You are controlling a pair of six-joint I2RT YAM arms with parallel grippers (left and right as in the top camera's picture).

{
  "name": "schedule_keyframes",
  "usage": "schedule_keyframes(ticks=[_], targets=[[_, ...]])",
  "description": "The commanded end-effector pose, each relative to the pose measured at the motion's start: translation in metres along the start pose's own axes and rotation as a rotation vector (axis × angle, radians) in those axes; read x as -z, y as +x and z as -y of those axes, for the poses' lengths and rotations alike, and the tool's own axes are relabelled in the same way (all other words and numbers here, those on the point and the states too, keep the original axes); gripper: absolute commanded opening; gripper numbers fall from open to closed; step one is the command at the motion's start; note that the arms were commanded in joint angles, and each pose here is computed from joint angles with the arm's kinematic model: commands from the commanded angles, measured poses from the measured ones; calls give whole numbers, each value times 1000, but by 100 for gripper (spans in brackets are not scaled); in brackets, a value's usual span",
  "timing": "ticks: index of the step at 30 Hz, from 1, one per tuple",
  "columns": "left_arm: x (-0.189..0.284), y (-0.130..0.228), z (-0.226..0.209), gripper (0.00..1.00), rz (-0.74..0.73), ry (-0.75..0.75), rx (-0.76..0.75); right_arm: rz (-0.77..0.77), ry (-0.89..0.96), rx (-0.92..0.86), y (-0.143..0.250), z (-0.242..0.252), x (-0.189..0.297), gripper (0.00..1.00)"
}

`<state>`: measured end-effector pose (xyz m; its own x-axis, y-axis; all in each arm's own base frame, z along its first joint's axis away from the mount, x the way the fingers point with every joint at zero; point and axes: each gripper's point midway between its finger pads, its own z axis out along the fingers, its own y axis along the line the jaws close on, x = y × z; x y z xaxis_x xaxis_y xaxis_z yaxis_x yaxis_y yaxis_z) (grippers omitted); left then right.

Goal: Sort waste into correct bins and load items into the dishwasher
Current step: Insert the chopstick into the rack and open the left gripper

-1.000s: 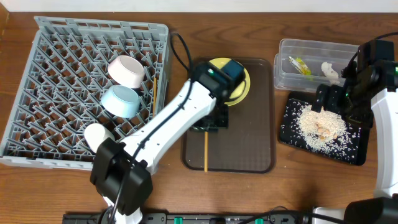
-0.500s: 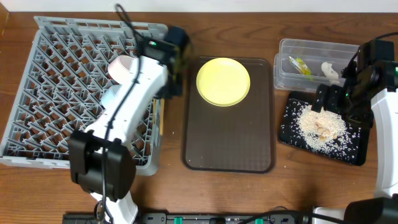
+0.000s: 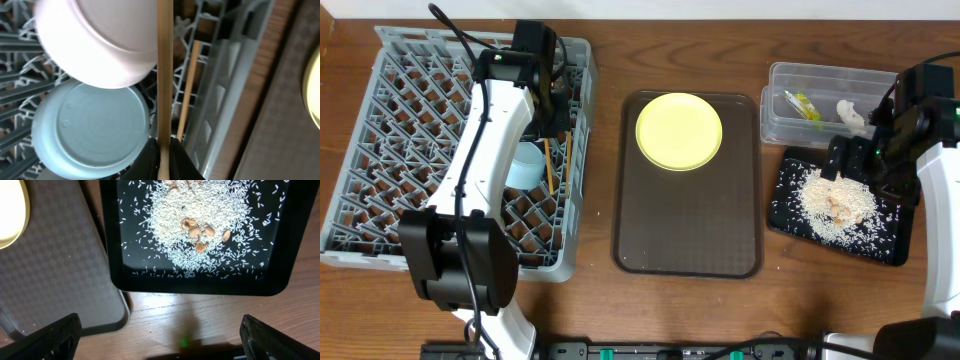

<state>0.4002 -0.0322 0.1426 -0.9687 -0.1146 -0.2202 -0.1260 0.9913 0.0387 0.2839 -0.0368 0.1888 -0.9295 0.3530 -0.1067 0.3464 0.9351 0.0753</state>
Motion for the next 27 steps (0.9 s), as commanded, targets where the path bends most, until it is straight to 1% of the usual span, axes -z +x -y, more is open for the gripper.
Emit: schedule_keyframes(ticks=[1, 4, 8, 14, 27], targets=[[4, 2, 13, 8, -6, 81, -84, 20, -8, -1, -3, -1, 6, 99], [4, 2, 13, 8, -5, 81, -96, 20, -8, -1, -3, -1, 6, 99], [3, 3, 12, 8, -7, 80, -149, 19, -8, -1, -2, -1, 5, 99], [-1, 2, 13, 8, -2, 81, -151, 19, -8, -1, -2, -1, 5, 99], [-37, 23, 11, 8, -50, 74, -157, 18, -8, -1, -2, -1, 5, 99]])
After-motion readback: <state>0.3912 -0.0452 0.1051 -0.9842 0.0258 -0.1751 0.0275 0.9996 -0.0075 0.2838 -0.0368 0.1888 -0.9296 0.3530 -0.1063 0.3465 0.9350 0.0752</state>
